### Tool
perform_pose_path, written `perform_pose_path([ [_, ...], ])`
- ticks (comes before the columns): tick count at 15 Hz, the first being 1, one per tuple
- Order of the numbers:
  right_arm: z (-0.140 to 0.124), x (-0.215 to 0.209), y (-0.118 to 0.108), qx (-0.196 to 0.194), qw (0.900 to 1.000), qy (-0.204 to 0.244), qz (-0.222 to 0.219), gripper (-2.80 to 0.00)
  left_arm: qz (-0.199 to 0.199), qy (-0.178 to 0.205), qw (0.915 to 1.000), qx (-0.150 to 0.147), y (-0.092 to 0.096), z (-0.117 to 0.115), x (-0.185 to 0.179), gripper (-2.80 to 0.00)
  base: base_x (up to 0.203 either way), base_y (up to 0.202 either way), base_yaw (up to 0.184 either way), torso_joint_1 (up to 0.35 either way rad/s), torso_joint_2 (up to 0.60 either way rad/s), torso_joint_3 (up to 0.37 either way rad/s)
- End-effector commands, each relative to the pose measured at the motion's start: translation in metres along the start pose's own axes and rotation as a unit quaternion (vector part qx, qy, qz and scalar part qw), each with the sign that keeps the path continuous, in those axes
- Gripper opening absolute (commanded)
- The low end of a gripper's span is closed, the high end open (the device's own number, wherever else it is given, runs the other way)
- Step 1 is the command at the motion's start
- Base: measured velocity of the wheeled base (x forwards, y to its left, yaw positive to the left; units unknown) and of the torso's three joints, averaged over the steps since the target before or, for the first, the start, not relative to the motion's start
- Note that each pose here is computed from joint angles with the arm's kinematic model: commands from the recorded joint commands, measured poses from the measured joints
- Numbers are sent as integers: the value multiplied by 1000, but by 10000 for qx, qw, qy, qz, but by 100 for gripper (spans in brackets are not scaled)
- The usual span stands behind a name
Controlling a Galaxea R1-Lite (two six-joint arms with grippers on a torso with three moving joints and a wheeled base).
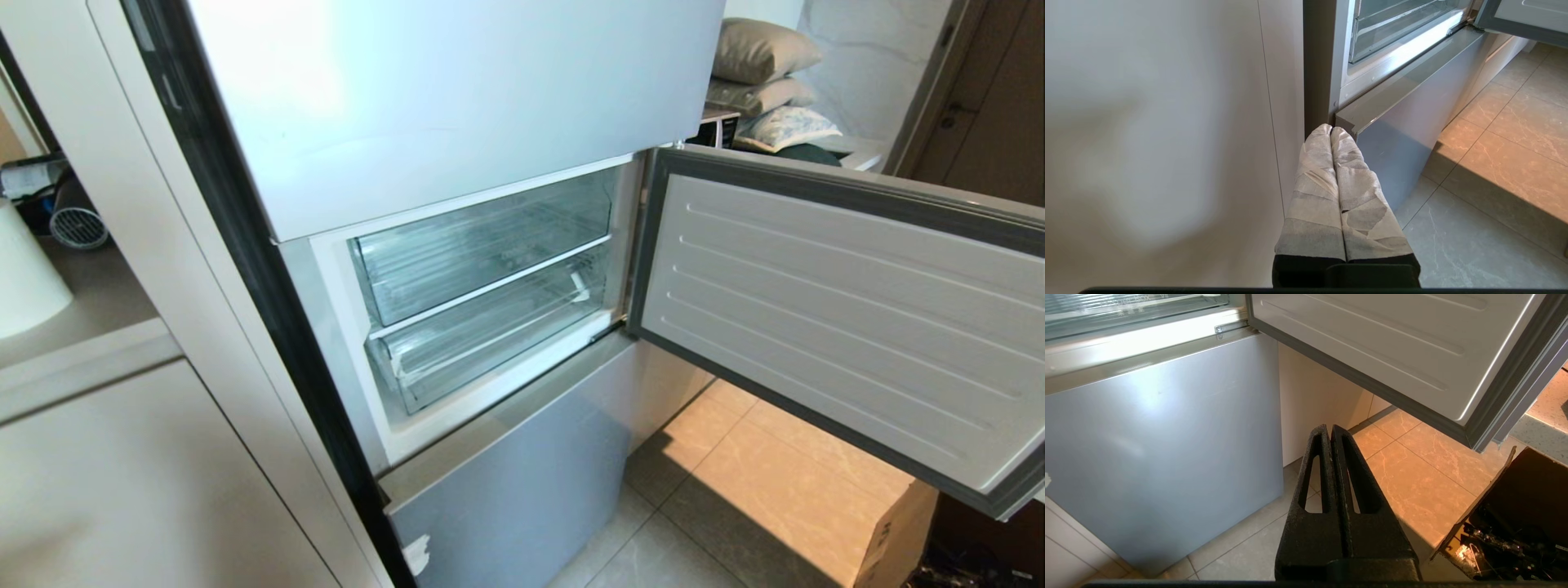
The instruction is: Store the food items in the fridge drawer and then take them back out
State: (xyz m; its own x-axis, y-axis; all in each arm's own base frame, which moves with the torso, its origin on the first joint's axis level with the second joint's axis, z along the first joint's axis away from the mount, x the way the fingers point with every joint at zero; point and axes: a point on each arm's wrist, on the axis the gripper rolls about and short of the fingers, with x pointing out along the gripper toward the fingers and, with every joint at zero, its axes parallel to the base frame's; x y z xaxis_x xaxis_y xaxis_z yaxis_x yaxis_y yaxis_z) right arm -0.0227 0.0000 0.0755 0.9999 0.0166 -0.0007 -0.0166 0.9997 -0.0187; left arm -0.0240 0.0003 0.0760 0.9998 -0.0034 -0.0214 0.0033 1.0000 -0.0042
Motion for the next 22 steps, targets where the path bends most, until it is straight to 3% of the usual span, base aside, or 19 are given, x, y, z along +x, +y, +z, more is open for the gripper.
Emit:
perform_pose_path([
  [1, 0, 0, 0, -6, 10000, 4, 1, -280, 2, 0, 10000, -2, 0, 0, 0, -280, 0, 0, 0, 0, 0, 0],
  [4, 0, 0, 0, 48, 10000, 5, -22, -280, 2, 0, 10000, -2, 0, 0, 0, -280, 5, -4, 72, 0, 3, 2],
  [22, 0, 0, 0, 37, 10000, 4, -13, -280, 2, 0, 10000, -2, 0, 0, 0, -280, 1, -7, 169, 3, 2, 2],
])
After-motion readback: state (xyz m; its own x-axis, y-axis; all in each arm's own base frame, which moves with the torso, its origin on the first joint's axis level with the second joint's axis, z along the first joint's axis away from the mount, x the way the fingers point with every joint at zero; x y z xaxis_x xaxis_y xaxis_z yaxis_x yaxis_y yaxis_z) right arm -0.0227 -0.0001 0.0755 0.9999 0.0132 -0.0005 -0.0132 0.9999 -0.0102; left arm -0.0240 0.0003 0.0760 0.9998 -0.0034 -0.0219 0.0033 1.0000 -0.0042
